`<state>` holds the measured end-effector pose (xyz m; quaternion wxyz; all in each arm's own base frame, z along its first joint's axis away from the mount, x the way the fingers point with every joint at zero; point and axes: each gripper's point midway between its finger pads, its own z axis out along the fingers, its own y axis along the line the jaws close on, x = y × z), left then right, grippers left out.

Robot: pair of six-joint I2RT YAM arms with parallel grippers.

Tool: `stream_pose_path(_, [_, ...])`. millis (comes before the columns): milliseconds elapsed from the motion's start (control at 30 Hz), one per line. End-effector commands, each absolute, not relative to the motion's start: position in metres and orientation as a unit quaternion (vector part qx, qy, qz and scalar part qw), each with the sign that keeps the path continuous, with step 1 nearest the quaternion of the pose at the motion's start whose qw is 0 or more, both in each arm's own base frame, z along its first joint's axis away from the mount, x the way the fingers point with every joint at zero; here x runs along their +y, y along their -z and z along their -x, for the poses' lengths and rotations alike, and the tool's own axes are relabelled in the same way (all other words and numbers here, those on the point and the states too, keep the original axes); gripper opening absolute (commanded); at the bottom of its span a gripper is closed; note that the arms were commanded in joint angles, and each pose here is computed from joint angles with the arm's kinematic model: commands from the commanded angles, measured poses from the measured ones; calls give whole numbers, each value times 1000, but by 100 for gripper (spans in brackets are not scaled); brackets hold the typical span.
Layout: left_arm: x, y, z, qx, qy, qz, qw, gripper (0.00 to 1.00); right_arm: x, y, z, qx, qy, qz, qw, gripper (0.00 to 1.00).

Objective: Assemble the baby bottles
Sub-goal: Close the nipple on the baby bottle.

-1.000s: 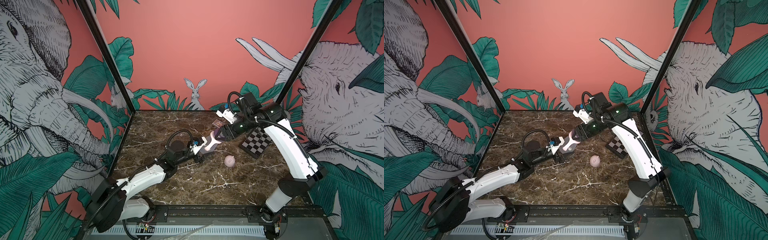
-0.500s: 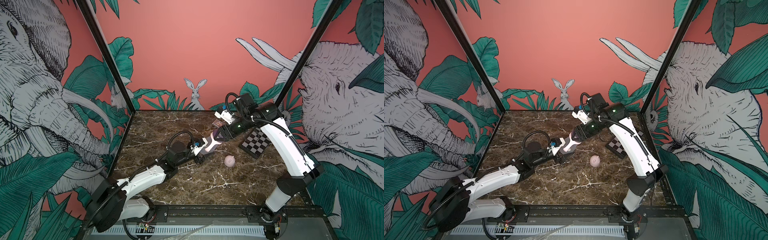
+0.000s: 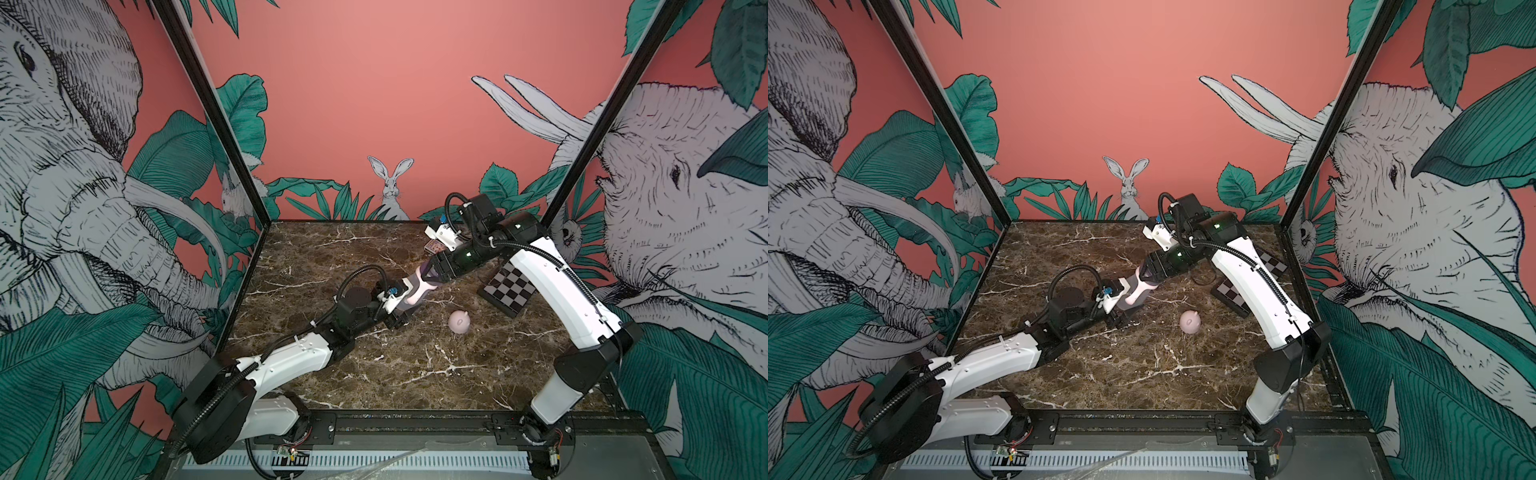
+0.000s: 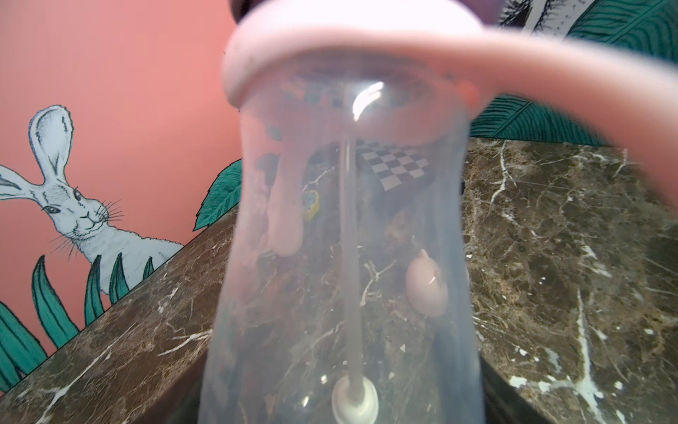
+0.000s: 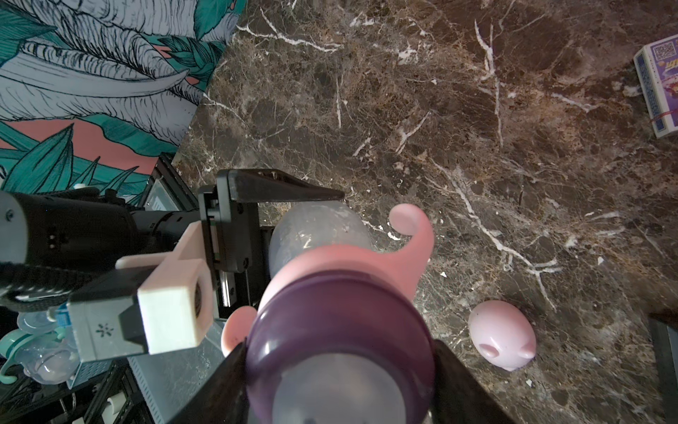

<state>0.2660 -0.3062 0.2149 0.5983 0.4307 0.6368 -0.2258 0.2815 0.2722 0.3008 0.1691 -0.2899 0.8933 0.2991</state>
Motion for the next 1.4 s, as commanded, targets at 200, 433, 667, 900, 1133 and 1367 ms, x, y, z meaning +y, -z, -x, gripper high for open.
stream_pose_path(200, [-307,-274,-264,576,245,-398,671,48,285,-317,-266,860,-366,305,180,55])
stream_pose_path(433, [-308,-278,-258,572,257,-405,665,48,286,-341,-250,819,-387,368,207,56])
stream_pose_path(667, [-305,-275,-258,578,237,-419,659,47,281,-325,-252,836,-360,376,174,56])
stream_pose_path(900, [-305,-274,-261,582,228,-422,657,45,273,-309,-258,858,-322,367,159,55])
stream_pose_path(1133, [-306,-277,-265,584,232,-408,663,45,279,-307,-262,858,-337,350,167,55])
stream_pose_path(1367, [-297,-285,-269,574,203,-394,688,42,294,-306,-261,851,-388,322,148,55])
